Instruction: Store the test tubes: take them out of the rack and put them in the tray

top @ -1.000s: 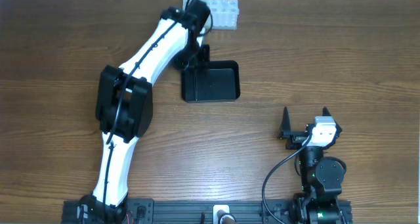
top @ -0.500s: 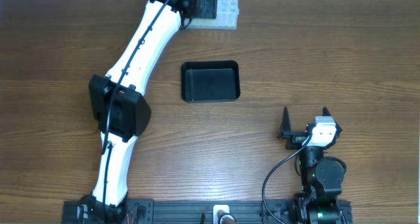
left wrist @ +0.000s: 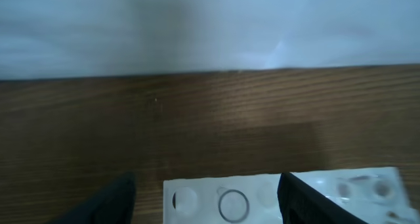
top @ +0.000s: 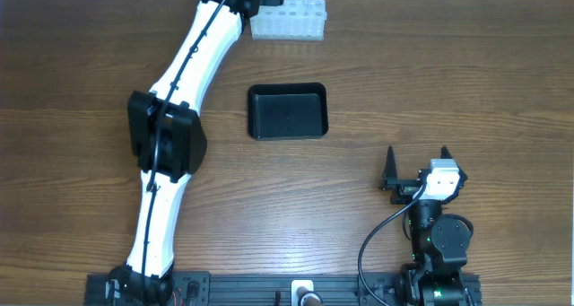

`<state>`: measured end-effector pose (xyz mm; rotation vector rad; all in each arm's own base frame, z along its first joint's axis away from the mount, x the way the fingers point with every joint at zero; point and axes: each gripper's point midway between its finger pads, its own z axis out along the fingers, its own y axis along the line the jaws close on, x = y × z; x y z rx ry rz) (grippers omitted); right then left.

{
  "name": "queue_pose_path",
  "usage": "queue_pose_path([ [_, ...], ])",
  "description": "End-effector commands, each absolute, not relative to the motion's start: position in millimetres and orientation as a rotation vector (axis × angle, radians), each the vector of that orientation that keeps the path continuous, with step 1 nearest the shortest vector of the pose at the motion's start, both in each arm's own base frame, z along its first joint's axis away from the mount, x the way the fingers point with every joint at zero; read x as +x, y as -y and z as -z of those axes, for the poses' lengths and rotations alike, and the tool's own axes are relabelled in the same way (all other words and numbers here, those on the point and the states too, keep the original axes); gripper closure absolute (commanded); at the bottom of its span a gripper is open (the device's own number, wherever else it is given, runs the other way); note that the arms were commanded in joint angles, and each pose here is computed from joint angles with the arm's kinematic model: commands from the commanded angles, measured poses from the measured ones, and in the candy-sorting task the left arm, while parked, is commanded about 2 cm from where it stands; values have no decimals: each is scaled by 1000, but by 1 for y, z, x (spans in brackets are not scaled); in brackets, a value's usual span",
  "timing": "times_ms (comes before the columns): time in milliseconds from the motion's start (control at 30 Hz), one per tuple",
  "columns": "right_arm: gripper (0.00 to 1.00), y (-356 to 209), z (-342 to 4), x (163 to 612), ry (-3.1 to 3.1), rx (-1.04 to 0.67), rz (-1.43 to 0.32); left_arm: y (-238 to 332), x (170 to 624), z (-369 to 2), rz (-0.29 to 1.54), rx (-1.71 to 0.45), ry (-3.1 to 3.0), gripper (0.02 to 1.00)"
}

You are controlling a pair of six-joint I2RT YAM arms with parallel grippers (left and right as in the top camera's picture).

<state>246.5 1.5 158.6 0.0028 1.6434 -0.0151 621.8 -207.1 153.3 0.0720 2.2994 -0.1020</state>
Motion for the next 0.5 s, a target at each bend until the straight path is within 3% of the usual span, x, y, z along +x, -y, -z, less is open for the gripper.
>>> queue_pose_path([
  [33, 7, -1, -157, 246, -1642, 1, 19, 208, 630, -136, 104, 88, -2301, 332],
  [233, 7, -1, -157, 246, -1642, 1, 19, 213, 633, -123, 127, 100, -2311, 336],
  [333, 9, -1, -157, 246, -1642, 1, 19, 213, 632, -115, 123, 101, -2323, 472],
  [433, 7, -1, -157, 246, -1642, 1, 19, 213, 633, -113, 122, 102, -2326, 496],
  [467, 7, -1, -157, 246, -1642, 1, 19, 213, 632, -112, 121, 102, -2327, 584],
  [500, 9, -1, -157, 246, -1642, 1, 19, 213, 632, -112, 121, 102, -2328, 592],
])
